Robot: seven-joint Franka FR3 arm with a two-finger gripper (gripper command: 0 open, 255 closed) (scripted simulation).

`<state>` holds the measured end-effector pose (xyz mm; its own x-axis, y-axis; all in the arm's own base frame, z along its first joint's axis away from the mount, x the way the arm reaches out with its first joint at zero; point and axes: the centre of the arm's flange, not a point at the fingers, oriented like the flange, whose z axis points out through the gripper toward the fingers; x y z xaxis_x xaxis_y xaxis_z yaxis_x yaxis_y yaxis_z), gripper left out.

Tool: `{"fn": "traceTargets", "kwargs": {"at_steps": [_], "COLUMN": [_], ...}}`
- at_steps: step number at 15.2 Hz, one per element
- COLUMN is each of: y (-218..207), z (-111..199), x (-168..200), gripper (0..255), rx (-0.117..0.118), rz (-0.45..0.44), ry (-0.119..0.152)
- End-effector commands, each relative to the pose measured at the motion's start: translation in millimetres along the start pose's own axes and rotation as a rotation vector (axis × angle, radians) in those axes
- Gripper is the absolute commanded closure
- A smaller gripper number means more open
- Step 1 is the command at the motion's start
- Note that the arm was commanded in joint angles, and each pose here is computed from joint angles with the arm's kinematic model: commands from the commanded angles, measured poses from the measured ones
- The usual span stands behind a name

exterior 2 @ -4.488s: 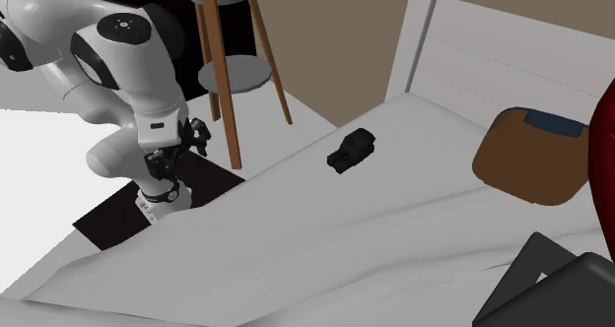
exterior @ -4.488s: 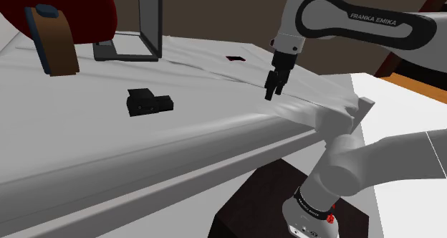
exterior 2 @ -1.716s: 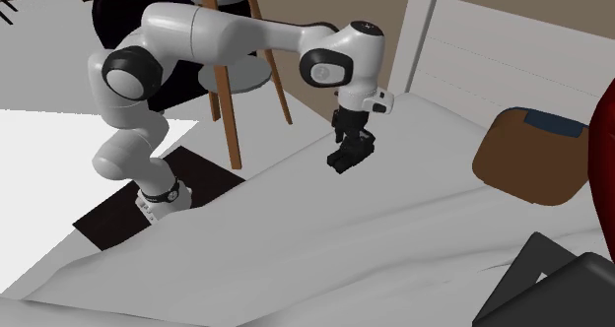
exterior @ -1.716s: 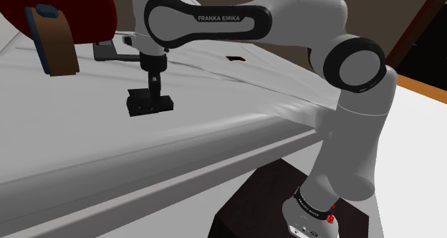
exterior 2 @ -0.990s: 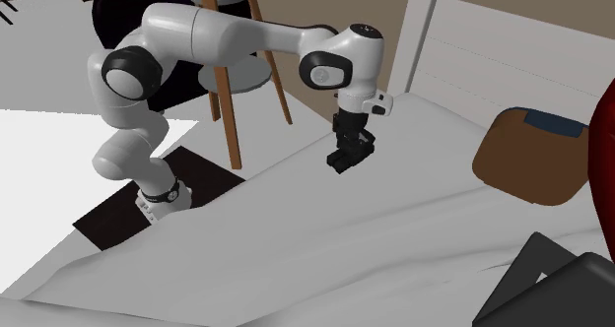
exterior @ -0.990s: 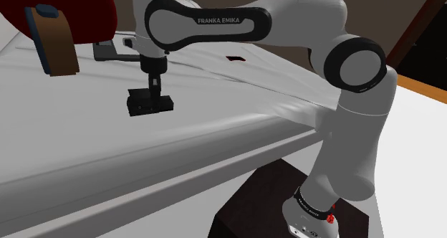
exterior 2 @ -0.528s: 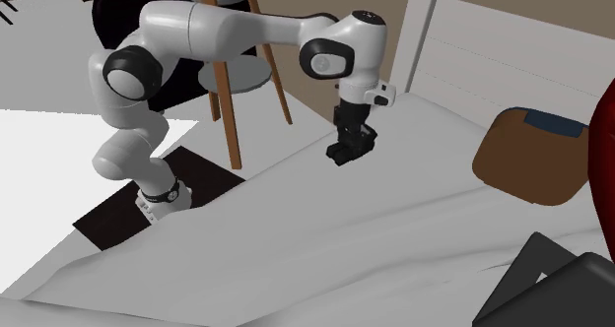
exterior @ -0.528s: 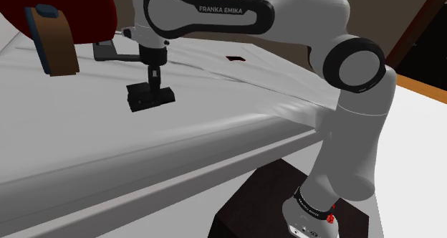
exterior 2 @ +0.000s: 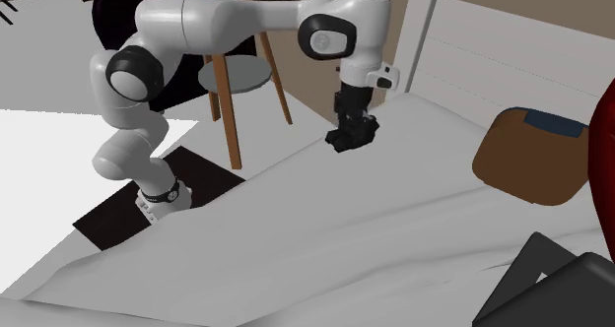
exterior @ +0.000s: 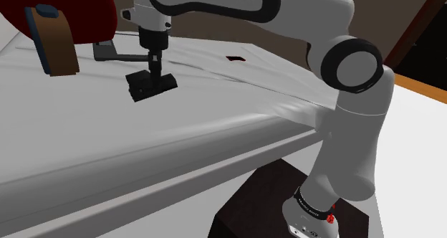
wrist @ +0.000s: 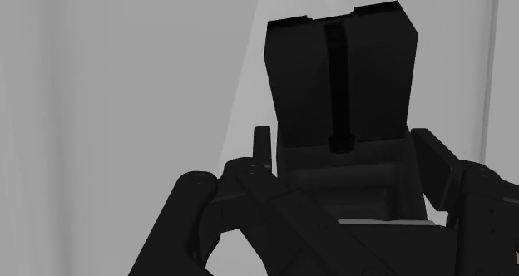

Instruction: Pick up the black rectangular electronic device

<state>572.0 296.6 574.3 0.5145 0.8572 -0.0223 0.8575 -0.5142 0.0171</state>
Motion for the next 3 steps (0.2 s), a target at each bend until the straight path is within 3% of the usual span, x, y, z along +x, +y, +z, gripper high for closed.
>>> {"fn": "traceTargets", "kwargs": {"at_steps": [1,3], "y": [0.2,0.2], "z": [-9.4,-10.2], "x": [0.8,0.8], "gripper": [255,255], "rx": [0.000,0.000], "rz": [0.000,0.000], "ry": [0.000,0.000]}}
